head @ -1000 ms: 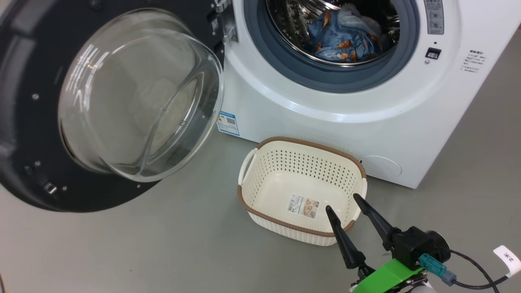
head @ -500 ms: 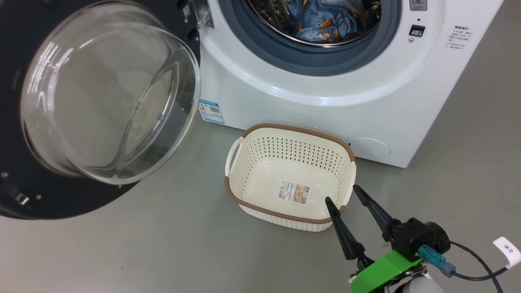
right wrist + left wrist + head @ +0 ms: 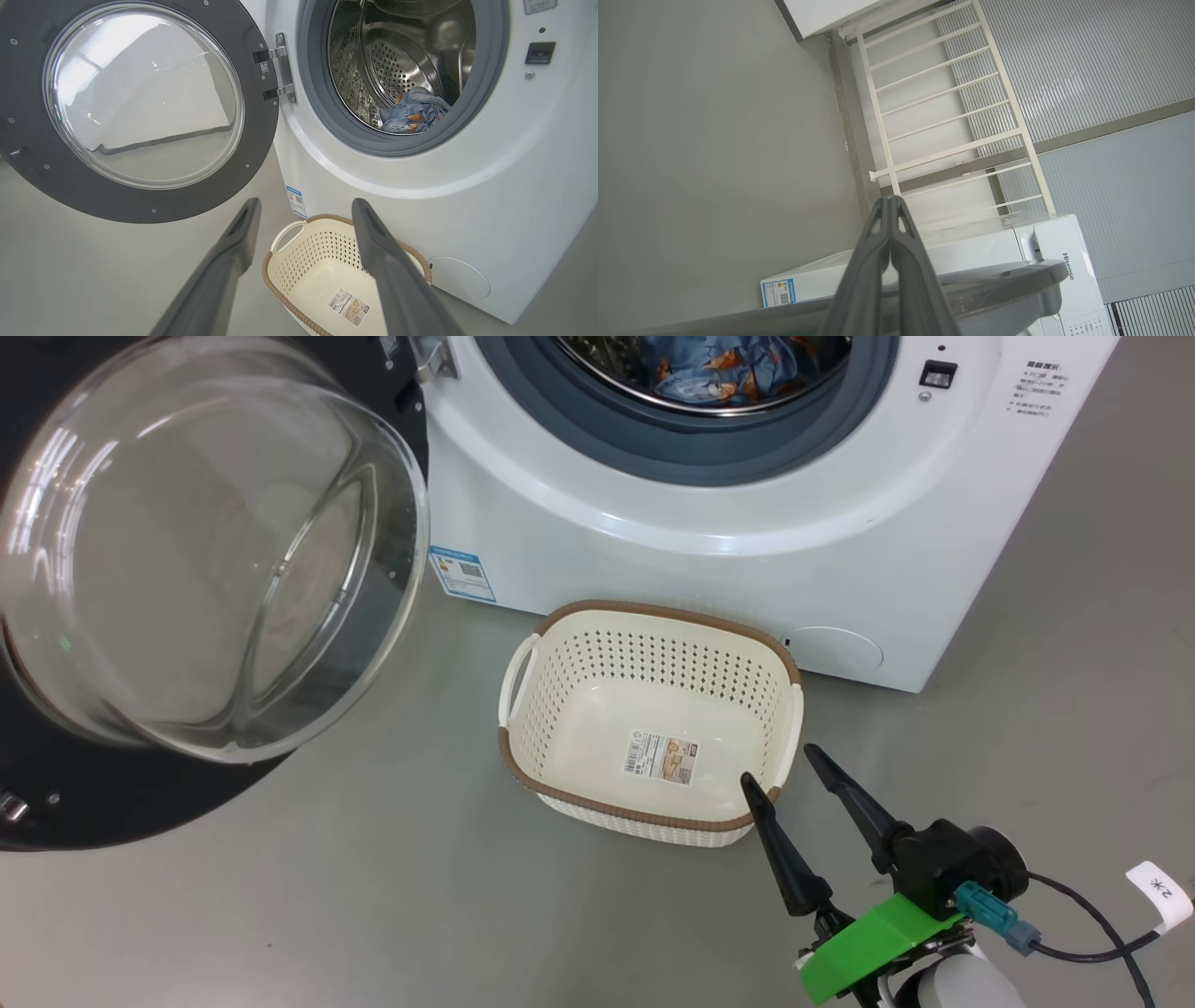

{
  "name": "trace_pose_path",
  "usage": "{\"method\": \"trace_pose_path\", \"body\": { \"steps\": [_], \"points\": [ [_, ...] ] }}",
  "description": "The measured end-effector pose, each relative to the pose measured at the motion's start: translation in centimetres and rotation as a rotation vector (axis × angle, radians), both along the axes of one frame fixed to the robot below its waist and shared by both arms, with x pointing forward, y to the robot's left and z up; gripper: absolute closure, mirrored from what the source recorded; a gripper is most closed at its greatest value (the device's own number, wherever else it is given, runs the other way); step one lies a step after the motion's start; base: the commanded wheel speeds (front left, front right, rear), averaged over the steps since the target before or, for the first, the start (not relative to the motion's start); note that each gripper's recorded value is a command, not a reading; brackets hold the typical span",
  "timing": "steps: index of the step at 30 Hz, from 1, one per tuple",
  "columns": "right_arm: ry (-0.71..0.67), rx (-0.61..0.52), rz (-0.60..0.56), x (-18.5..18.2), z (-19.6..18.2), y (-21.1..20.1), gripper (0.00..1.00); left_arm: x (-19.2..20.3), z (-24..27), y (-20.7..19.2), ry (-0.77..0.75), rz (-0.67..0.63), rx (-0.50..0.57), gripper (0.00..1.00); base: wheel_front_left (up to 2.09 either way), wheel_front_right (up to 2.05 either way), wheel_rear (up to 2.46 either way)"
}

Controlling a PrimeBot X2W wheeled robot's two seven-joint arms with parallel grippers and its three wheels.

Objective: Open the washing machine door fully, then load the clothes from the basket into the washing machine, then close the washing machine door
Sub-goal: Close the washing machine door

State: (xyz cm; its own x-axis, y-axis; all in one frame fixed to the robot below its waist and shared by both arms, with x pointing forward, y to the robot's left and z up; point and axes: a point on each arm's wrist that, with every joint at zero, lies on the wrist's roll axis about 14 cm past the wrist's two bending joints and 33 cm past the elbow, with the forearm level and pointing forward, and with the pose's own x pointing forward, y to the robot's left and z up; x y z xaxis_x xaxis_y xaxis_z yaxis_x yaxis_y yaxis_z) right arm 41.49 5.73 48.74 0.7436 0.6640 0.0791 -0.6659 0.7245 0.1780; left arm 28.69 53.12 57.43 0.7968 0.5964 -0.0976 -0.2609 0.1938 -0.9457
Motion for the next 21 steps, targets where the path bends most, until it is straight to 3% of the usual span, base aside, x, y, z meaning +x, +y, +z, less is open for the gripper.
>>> {"method": "trace_pose_path", "body": {
  "steps": [21],
  "points": [
    [0.0, -0.01, -0.021, 0.4, -0.2, -0.7, 0.0, 2.9, -0.8, -3.3, -0.03, -0.224, -0.107, 1.0, 0.0, 0.0, 0.0]
  ]
}}
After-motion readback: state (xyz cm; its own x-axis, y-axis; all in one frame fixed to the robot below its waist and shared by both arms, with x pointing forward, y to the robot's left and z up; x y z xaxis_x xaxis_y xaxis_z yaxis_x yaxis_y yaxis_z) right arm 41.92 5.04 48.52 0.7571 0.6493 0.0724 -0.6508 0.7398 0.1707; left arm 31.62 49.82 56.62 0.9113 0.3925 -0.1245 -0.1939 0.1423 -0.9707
